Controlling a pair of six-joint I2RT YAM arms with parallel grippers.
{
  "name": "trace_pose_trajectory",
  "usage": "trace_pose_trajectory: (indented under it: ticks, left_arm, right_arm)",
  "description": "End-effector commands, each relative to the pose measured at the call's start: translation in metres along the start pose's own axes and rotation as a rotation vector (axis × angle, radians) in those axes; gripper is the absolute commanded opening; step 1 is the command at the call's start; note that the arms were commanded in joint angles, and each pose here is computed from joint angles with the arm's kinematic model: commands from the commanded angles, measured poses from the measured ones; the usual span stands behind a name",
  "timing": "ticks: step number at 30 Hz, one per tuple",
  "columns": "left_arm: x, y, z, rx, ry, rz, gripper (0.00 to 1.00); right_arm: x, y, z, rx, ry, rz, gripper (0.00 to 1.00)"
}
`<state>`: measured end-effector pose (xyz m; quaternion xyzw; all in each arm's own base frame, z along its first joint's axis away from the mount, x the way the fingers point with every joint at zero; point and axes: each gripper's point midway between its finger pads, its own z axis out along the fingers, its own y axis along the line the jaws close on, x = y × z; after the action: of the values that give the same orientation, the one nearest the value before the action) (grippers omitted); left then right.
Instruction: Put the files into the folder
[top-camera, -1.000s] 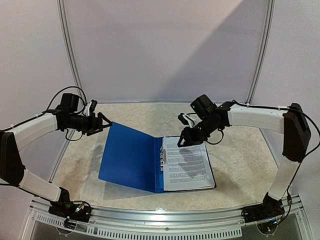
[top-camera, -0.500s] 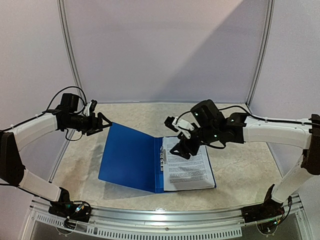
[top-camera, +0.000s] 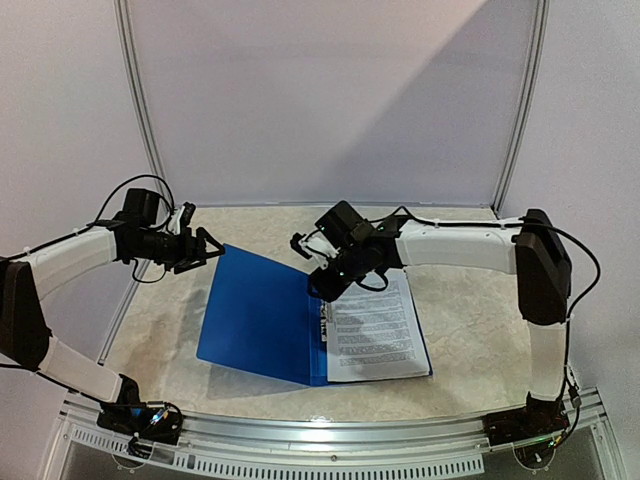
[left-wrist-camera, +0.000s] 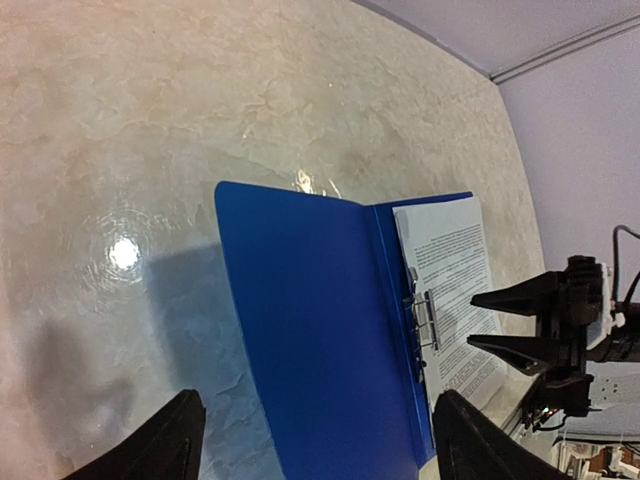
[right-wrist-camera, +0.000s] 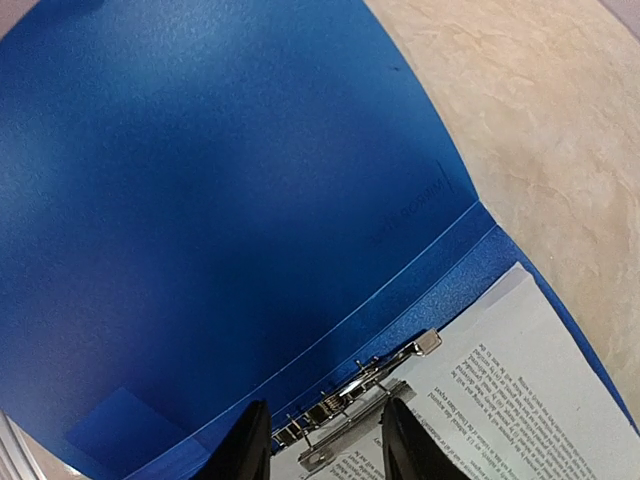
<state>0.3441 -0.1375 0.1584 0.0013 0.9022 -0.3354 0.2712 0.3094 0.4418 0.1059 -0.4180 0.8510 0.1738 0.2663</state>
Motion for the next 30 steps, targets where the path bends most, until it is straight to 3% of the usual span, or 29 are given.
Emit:
trace_pose_trajectory:
  ticks: [1,6,17,20,26,30]
  left_arm:
    - [0.000,0.000,0.003,0.006,-0.003,0.017,0.80]
    - [0.000,0.000,0.002,0.005,-0.004,0.017,0.80]
    - [0.000,0.000,0.004,0.008,-0.002,0.013,0.80]
    - [0.000,0.000,0.003,0.008,-0.001,0.013,0.80]
    - [0.000,0.000,0.003,0.008,-0.003,0.014,0.80]
    - [-0.001,-0.001,0.002,0.011,-0.005,0.016,0.80]
  right_arm:
    - [-0.004,-0.009,0.012,0.050,0.027,0.046,0.33]
    - [0.014,-0.028,0.038,0.097,0.115,0.073,0.29]
    - [0.026,-0.032,0.049,0.105,0.151,0.083,0.29]
    - [0.033,-0.033,0.054,0.109,0.173,0.083,0.35]
    - [0.018,-0.025,0.053,0.027,0.136,0.108,0.56]
    - [0.012,-0.019,0.055,-0.014,0.119,0.094,0.61]
